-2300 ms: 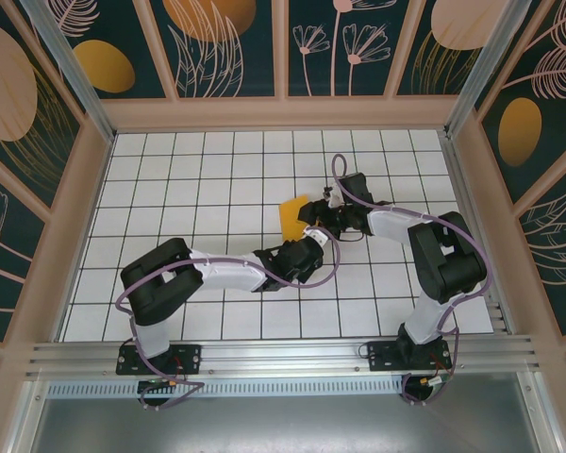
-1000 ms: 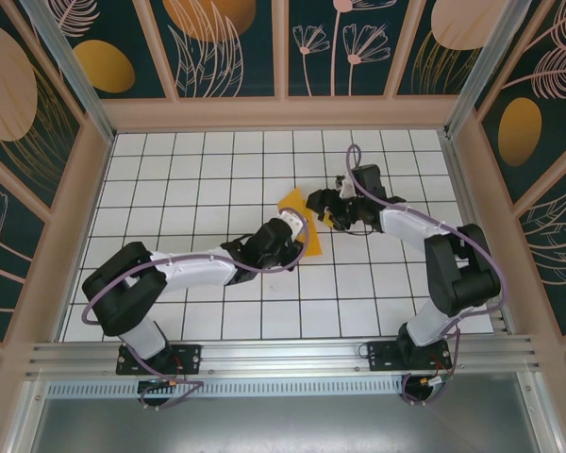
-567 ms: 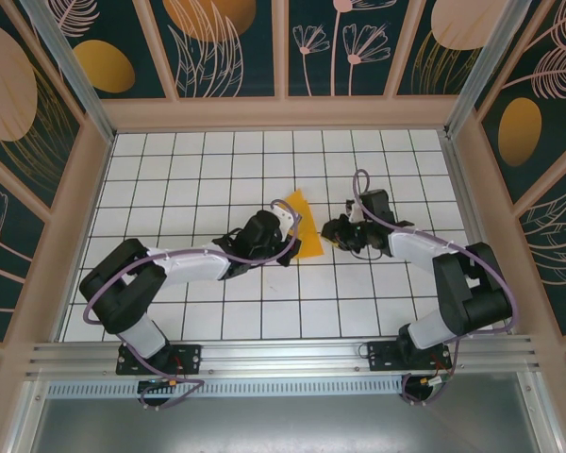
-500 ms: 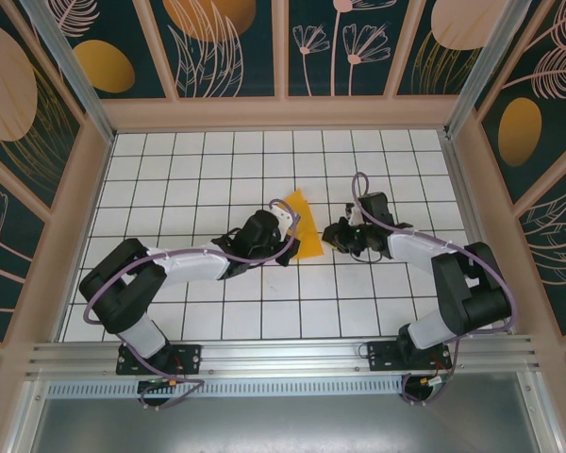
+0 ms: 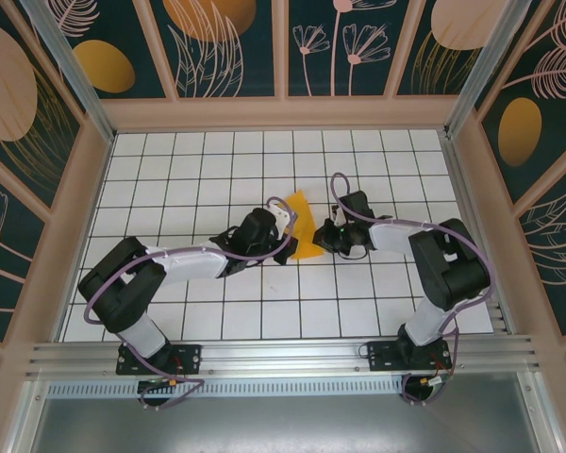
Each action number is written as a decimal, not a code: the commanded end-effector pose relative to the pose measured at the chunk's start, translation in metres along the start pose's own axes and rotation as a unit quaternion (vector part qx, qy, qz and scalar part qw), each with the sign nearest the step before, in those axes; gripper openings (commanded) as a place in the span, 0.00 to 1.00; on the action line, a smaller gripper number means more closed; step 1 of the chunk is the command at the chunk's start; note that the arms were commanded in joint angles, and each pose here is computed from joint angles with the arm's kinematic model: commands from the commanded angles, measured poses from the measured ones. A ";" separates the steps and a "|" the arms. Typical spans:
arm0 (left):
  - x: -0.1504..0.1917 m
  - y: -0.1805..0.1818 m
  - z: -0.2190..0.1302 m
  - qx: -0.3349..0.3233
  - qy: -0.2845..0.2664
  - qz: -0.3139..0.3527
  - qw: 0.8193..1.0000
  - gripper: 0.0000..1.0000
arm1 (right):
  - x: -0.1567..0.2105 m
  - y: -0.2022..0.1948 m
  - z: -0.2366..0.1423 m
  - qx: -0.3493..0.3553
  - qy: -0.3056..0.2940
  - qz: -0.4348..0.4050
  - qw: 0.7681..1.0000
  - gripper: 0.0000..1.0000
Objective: Fold a paper plane with a square sheet of paper (fold left side to right side)
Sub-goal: Fold the triangle a second time at the center of the table.
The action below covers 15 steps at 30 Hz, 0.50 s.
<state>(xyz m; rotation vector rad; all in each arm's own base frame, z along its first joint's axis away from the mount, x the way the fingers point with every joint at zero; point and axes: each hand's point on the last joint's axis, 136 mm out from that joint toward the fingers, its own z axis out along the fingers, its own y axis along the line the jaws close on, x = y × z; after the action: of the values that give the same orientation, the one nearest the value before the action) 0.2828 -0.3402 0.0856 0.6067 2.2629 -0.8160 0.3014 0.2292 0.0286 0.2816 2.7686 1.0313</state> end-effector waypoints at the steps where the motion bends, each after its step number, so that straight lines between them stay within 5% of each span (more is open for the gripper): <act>1: 0.012 0.012 0.004 -0.011 0.025 -0.014 1.000 0.00 | 0.007 -0.016 0.006 0.039 0.016 -0.004 0.999 0.09; 15: 0.018 0.041 0.014 -0.030 0.056 -0.015 0.998 0.00 | 0.022 -0.036 0.015 0.085 0.046 -0.015 0.995 0.09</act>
<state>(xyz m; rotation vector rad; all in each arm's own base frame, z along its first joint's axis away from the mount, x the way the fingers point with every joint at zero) 0.2969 -0.3162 0.0518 0.5703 2.3821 -0.7441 0.2963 0.2273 0.0159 0.2208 2.8300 0.9481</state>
